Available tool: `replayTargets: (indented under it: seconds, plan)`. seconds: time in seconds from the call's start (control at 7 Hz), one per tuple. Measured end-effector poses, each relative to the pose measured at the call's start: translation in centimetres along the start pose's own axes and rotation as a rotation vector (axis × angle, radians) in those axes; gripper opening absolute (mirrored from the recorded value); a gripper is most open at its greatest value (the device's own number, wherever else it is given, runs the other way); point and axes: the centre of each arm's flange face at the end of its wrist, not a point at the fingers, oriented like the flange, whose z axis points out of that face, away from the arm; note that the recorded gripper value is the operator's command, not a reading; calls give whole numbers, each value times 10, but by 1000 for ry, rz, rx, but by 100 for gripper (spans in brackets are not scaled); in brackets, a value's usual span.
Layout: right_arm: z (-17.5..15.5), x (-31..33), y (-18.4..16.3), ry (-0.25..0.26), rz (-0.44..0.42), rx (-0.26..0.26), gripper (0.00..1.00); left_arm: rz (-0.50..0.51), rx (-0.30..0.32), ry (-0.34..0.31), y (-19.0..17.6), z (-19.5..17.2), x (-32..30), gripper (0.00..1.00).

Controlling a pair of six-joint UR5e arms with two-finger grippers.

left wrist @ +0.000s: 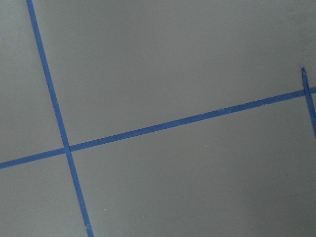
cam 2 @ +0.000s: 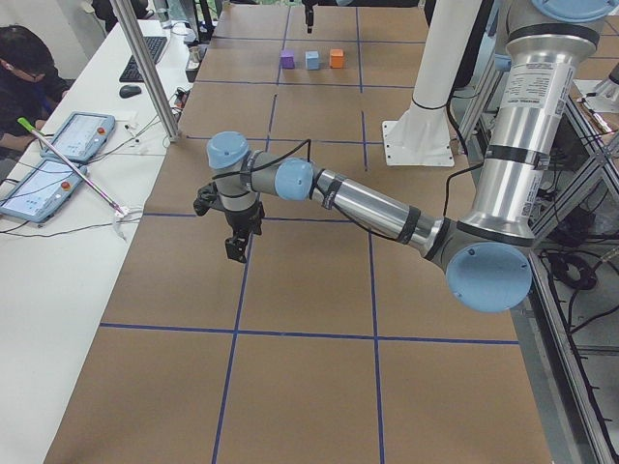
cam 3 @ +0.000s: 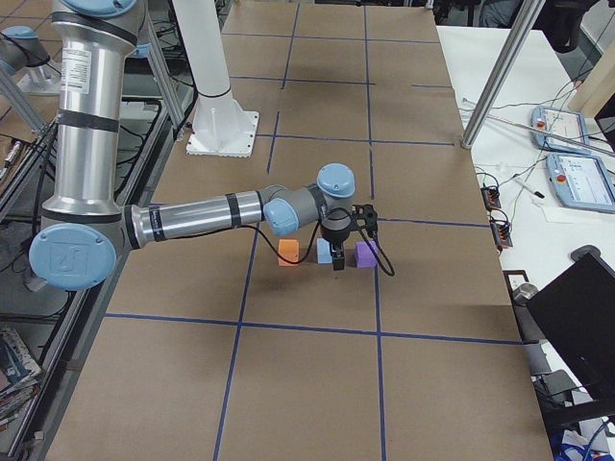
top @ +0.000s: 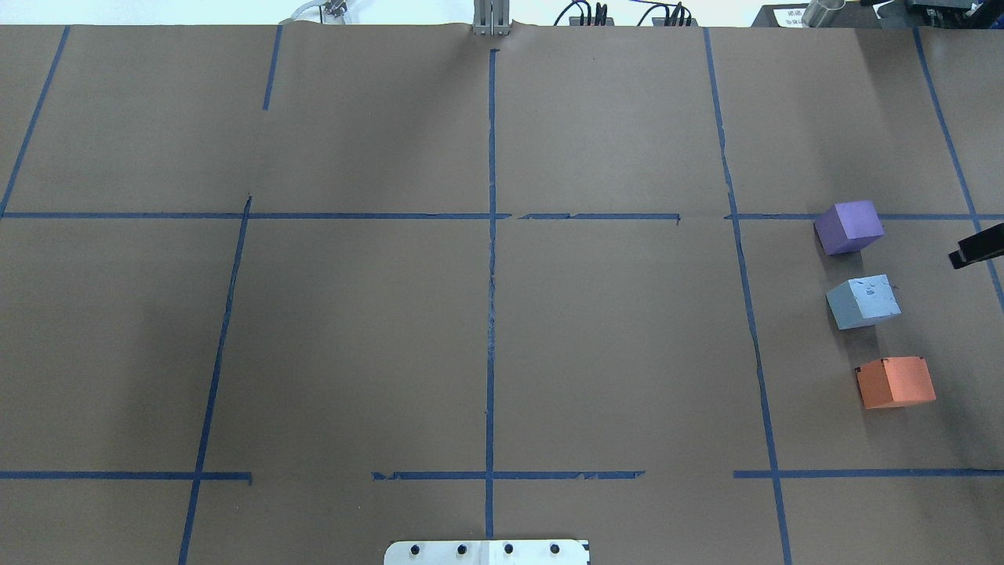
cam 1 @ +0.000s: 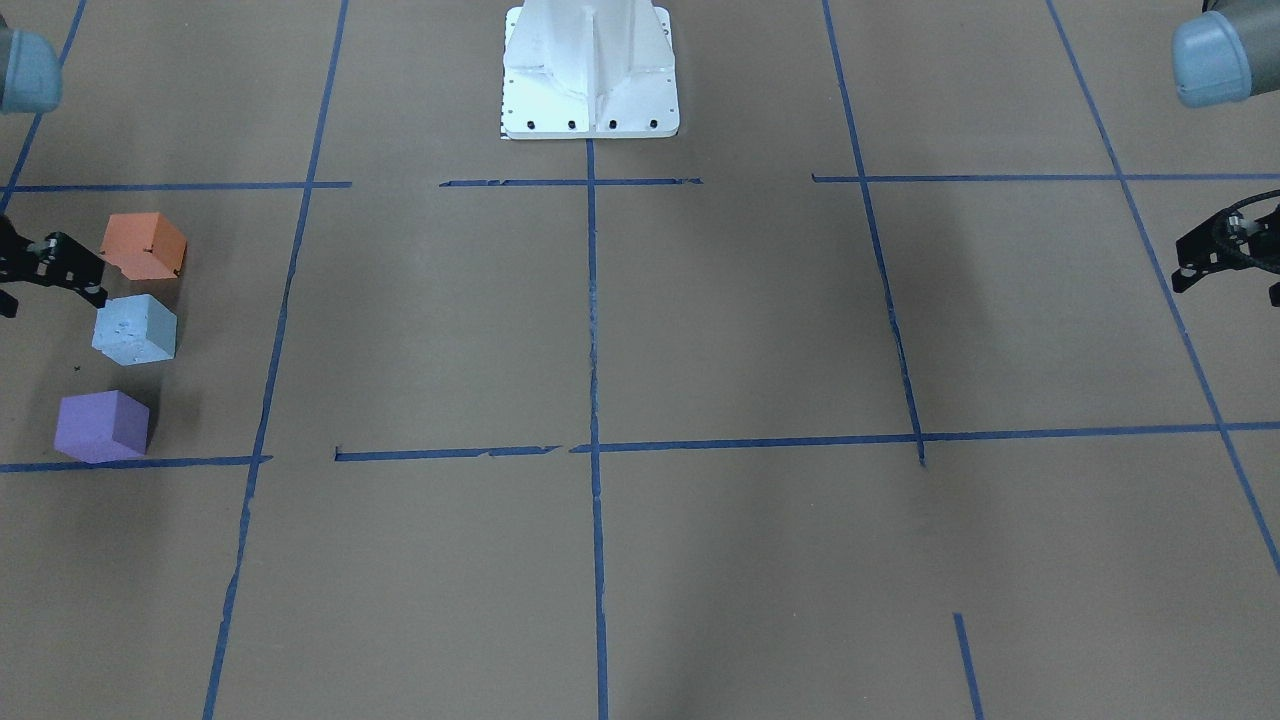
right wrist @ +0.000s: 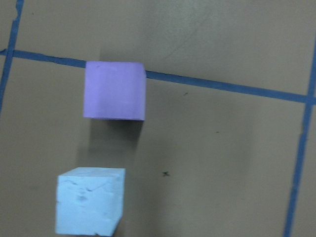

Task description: Place blue block between orange and purple blocks

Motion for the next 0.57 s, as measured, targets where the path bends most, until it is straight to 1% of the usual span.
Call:
replayTargets:
  seconds: [0.14,0.29,0.43,0.57]
  plan:
    - [-25,42,7,20,-28,-11,100,9,-5,-4,17,-2,-54,100]
    - [-47,71,15,28,-32,-32,100,-15,-9,-2,44,-2,-98,100]
    - [-63,84,24,25,-19,-59,100,-55,-13,3,81,5,-126,100]
    - [-69,88,30,22,-4,-75,100,-81,-19,7,109,14,-137,100]
